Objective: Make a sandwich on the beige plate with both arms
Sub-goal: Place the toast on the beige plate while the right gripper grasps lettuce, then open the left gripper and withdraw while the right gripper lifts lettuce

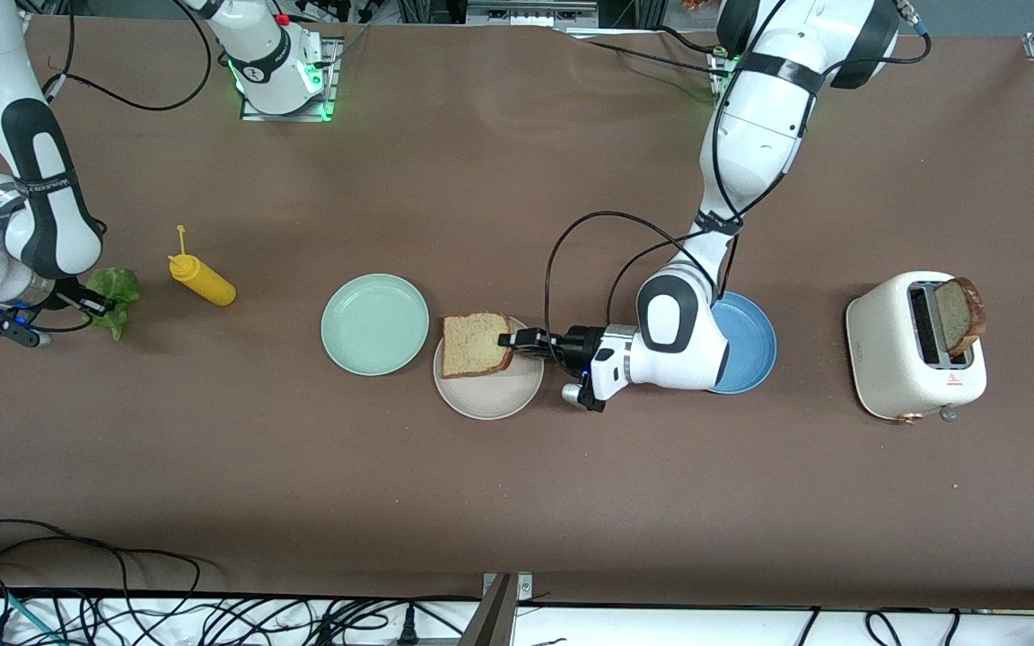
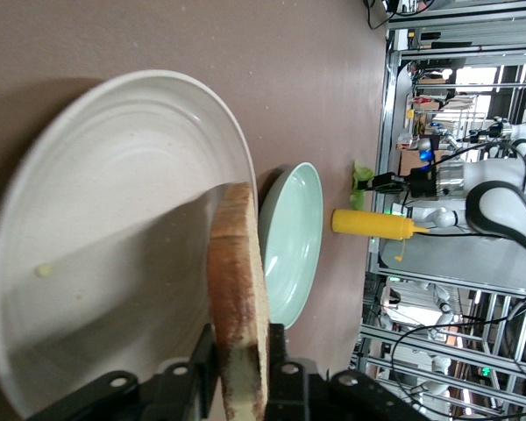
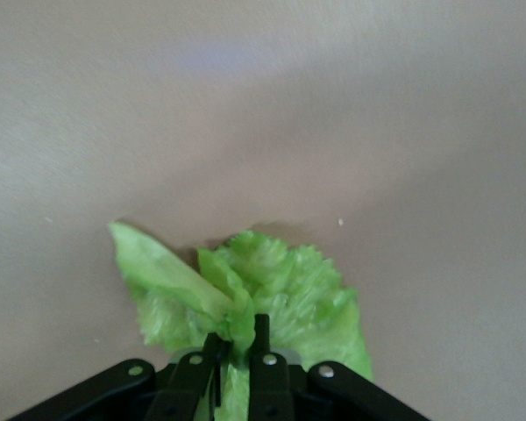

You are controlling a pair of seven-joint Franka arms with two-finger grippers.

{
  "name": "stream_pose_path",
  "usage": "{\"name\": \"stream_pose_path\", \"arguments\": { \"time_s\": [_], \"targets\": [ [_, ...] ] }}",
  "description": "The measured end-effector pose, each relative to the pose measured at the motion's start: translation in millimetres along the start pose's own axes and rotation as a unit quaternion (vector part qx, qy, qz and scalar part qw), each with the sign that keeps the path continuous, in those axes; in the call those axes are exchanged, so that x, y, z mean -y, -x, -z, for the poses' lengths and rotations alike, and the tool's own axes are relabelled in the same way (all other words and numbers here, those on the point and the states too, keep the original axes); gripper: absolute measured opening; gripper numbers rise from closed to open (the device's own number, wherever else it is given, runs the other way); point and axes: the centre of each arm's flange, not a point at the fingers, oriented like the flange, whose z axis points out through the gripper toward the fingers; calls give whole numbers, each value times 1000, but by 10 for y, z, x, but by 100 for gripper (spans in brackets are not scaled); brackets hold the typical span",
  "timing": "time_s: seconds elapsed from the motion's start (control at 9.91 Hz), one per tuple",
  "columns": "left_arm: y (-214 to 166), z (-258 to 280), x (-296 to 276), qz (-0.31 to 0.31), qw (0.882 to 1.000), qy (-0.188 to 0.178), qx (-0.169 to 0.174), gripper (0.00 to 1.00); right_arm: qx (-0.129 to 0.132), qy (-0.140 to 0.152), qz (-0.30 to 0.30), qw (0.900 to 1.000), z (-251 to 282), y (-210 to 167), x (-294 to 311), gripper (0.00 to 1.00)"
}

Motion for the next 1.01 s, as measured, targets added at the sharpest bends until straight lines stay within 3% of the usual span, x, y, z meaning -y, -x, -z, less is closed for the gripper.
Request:
{"name": "stream_pose_path", "arguments": {
  "time_s": [0.1, 0.3, 0.4, 0.5, 0.81, 1.01],
  "targets": [
    [-34, 78, 36, -6, 1000, -7, -6, 46, -5, -2, 10, 1000, 135, -95, 46, 14],
    [-165, 343, 23, -19, 999, -27, -21, 75, 14, -11, 22, 1000, 617, -310, 128, 14],
    [-222, 529, -22, -25, 998, -52, -17, 91, 22, -15, 26, 999, 899, -393, 166, 14],
    [-272, 741, -121, -23, 996, -84, -6, 100, 35, -19, 30, 999, 1167, -445, 202, 10],
    [-298, 1487, -635, 17, 981, -193, 27, 100, 81, -29, 45, 995, 2014, -447, 456, 10],
    [-219, 2015, -1101, 35, 955, -293, 27, 100, 94, -33, 12, 995, 2473, -313, 969, 10]
  ]
}}
